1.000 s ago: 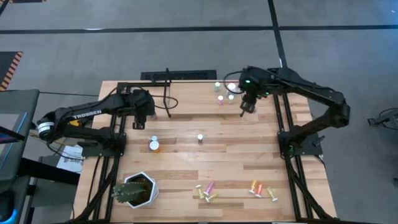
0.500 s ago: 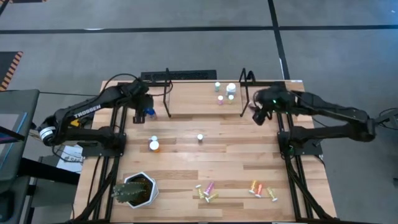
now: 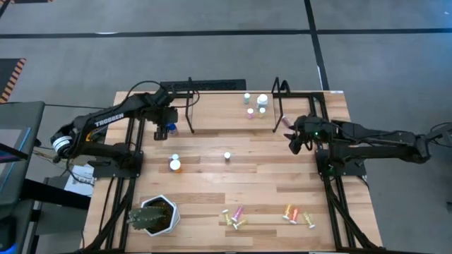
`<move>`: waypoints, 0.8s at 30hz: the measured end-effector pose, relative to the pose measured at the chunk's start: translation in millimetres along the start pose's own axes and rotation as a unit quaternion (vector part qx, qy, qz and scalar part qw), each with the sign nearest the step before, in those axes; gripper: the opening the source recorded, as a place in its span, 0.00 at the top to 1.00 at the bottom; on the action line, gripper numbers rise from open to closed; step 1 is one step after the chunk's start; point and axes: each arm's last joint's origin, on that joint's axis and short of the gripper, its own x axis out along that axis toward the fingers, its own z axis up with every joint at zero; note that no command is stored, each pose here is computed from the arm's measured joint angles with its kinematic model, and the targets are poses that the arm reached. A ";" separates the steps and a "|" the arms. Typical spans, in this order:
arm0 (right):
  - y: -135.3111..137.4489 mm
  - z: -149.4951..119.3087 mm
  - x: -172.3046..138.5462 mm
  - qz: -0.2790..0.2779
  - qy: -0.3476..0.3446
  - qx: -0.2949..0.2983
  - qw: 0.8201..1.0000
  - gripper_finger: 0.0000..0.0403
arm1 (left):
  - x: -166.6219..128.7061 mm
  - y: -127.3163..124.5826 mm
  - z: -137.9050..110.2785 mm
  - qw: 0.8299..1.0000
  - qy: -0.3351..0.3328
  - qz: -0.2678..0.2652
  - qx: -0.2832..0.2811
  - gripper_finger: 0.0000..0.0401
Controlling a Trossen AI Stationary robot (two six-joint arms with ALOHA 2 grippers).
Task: Pick and place medicine bottles onto shelf by color
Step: Put the transparent bottle on the shelf
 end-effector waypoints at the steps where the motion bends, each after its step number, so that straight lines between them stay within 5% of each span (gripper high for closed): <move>1: 0.4 -0.4 0.5 0.002 -0.001 0.000 1.000 0.46 | 3.0 0.8 0.4 1.000 0.008 0.000 0.004 0.45; 12: 1.4 -3.3 7.2 -0.005 0.016 0.007 1.000 0.46 | 38.0 6.9 2.2 0.996 0.087 -0.028 0.014 0.45; 18: 2.4 -4.3 11.7 -0.010 0.031 0.003 0.999 0.46 | 46.9 7.1 3.5 0.993 0.112 -0.021 -0.033 0.46; 24: 3.0 -5.1 14.4 -0.013 0.040 0.000 0.999 0.46 | 45.7 9.8 -0.6 0.987 0.128 -0.005 -0.093 0.58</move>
